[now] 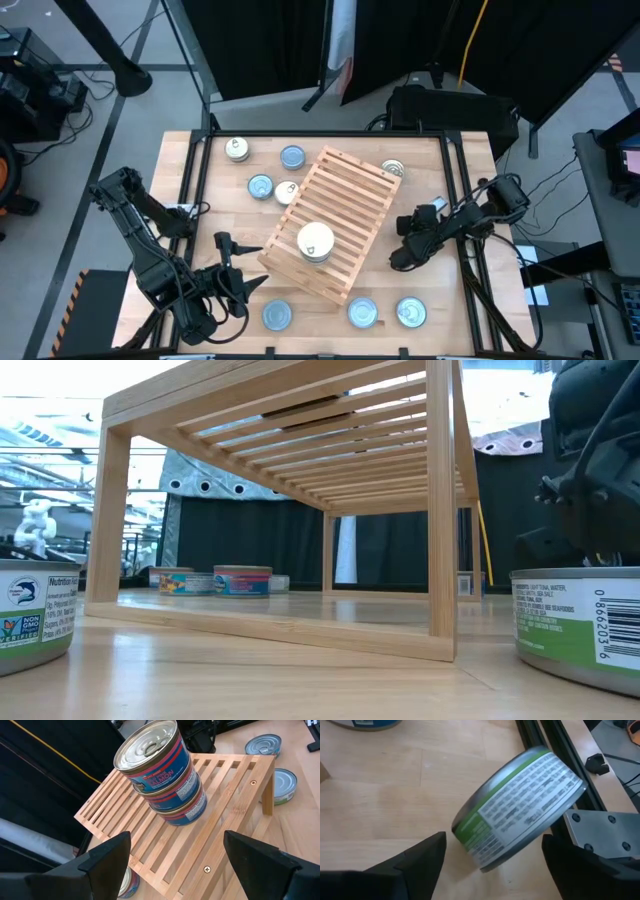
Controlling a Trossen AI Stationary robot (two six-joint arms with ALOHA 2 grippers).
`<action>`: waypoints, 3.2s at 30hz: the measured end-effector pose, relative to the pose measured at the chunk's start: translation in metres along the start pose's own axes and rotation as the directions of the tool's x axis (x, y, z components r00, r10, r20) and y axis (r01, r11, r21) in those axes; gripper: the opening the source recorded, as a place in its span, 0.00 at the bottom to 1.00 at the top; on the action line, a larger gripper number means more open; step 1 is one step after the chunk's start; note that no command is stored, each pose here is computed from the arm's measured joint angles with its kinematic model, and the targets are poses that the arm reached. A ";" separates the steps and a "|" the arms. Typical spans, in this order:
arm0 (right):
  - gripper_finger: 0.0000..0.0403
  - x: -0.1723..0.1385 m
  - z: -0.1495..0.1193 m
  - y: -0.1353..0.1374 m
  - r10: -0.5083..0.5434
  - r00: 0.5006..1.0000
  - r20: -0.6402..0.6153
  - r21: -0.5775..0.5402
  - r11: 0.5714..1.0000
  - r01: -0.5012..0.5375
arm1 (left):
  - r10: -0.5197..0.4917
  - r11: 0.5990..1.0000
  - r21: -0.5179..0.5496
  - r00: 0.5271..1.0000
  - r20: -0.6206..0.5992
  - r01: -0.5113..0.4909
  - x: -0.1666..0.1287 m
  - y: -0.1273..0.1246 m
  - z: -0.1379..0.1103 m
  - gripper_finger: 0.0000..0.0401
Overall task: Stack canned seafood by type on shelf
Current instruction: Put the green tuna can on the shelf
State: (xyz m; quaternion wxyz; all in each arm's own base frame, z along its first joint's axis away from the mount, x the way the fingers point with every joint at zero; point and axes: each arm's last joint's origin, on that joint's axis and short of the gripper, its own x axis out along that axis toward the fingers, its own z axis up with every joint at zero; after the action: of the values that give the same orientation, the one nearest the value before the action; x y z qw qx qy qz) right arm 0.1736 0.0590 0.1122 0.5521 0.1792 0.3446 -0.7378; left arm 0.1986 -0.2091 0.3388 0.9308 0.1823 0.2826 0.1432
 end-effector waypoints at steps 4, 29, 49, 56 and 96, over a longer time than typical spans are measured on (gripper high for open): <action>0.67 0.000 0.000 0.000 -0.001 1.000 0.000 -0.004 1.000 0.001 | 0.000 1.000 -0.001 1.000 0.000 0.000 0.000 0.000 0.000 0.82; 0.16 -0.041 0.001 0.006 0.017 0.997 -0.070 -0.010 1.000 -0.018 | 0.000 1.000 -0.001 1.000 0.001 0.000 0.000 0.000 0.000 0.82; 0.85 -0.051 0.026 0.021 0.039 0.999 -0.001 0.102 0.994 -0.039 | -0.005 1.000 -0.007 1.000 0.007 0.005 0.000 -0.001 0.001 0.82; 0.94 -0.043 0.026 0.025 0.054 0.999 -0.003 0.102 0.993 -0.053 | -0.006 1.000 -0.011 1.000 0.008 0.006 0.000 -0.001 0.001 0.82; 0.94 -0.006 0.012 0.046 -0.220 0.973 0.075 0.023 0.976 0.219 | -0.010 1.000 -0.011 1.000 0.007 0.010 0.000 -0.001 0.001 0.82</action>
State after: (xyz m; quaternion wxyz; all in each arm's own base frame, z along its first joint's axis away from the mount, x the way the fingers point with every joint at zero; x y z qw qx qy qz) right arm 0.2202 0.0476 0.1102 0.4789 0.1156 0.3352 -0.8031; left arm 0.1997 -0.2104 0.3393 0.9335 0.1762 0.2794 0.1397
